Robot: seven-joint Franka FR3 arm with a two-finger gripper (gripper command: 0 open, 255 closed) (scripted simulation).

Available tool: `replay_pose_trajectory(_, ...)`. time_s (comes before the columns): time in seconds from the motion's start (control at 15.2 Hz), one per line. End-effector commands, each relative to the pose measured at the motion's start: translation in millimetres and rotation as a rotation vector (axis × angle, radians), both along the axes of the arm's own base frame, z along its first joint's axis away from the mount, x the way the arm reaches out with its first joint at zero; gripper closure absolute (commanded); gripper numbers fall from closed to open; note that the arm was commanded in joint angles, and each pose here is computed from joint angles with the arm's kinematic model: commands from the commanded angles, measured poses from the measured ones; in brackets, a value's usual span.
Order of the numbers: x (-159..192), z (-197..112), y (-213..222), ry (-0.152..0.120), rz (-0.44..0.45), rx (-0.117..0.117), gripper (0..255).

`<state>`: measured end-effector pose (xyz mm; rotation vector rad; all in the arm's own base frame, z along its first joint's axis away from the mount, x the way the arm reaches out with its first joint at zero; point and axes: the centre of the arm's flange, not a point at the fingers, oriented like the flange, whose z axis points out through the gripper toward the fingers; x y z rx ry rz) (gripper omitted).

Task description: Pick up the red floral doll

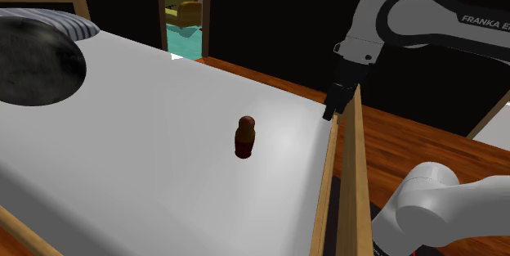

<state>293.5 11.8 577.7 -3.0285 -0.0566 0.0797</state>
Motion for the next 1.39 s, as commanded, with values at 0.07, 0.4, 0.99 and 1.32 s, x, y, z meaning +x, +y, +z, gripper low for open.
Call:
replay_pose_trajectory(0.07,8,-3,10,-0.009,0.003,-0.009,0)
replay_pose_trajectory(0.4,51,-18,58,-0.054,0.020,-0.055,0)
replay_pose_trajectory(0.99,126,-47,145,-0.134,0.049,-0.137,0)
replay_pose_trajectory(1.32,162,-61,186,-0.172,0.063,-0.175,0)
